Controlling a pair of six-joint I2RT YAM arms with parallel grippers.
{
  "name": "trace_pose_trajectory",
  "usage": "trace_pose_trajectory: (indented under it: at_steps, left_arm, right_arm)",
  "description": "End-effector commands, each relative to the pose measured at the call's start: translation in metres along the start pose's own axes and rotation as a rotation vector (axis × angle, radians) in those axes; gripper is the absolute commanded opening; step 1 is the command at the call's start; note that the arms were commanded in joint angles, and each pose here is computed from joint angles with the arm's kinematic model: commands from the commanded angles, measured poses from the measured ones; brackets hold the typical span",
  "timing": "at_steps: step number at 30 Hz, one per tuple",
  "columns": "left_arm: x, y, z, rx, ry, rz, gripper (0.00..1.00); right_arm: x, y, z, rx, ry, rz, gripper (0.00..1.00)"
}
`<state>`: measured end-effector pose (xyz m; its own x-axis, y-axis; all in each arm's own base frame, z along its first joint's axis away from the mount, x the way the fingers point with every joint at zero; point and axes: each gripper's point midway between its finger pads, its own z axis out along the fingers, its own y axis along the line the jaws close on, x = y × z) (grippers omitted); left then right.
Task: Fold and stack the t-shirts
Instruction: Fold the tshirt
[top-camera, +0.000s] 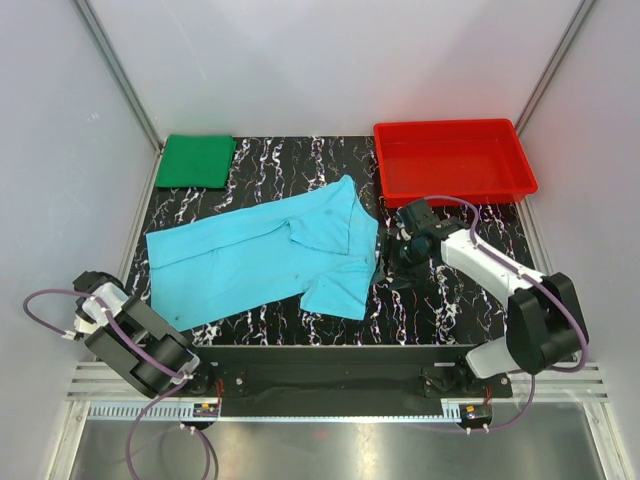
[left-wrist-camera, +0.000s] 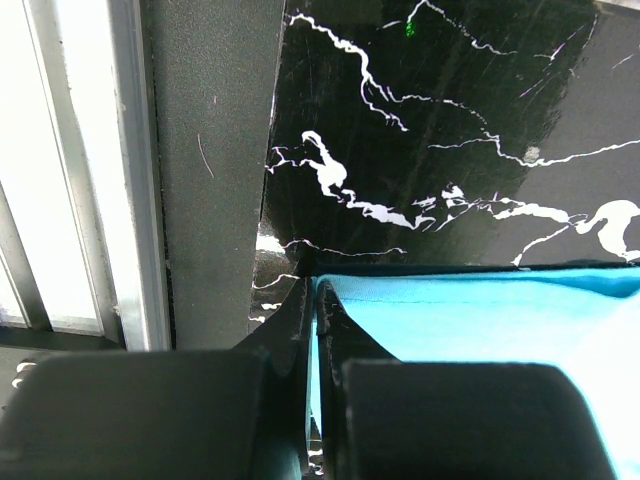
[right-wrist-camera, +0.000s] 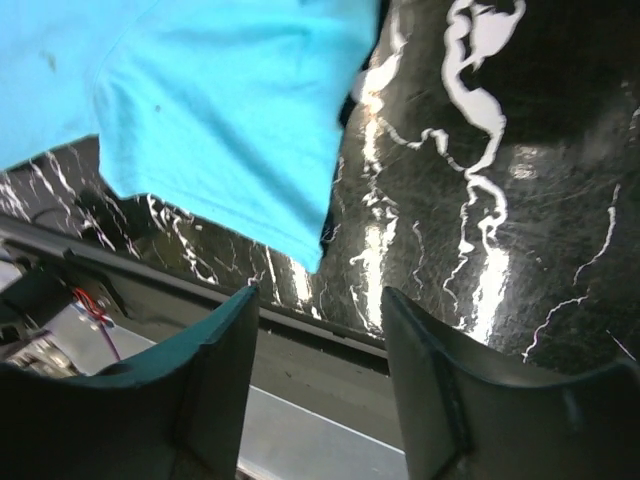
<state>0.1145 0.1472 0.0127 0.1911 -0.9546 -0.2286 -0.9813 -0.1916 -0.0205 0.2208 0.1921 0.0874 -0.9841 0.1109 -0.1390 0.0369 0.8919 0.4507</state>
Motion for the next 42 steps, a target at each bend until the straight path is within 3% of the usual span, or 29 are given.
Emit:
trace_pose_trajectory:
  at_steps: [1,7,23,33,37,40,42]
  left_arm:
    - [-0.008,0.008,0.005,-0.041,-0.037,-0.003,0.00]
    - [-0.010,0.009,-0.002,-0.050,-0.045,-0.021,0.00]
    - [-0.009,0.009,-0.011,-0.048,-0.032,-0.050,0.00]
    - [-0.012,0.012,-0.013,-0.066,-0.049,-0.046,0.00]
    - [-0.011,0.018,-0.014,-0.097,-0.048,-0.082,0.00]
    - [-0.009,0.023,-0.015,-0.123,-0.048,-0.103,0.00]
    - [-0.009,0.026,-0.018,-0.137,-0.051,-0.109,0.00]
  right_arm:
    - [-0.014,0.000,0.009,-0.026,-0.023,0.054,0.58]
    - [-0.026,0.002,0.034,-0.049,-0.019,0.059,0.49]
    - [-0.044,-0.012,0.075,-0.010,-0.025,0.046,0.48]
    - [-0.041,-0.010,0.082,-0.027,-0.002,0.051,0.37]
    - [-0.042,-0.007,0.076,-0.038,-0.017,0.053,0.22]
    - [-0.044,-0.006,0.071,-0.032,-0.029,0.054,0.02]
    - [-0.047,-0.004,0.063,-0.028,-0.046,0.052,0.00]
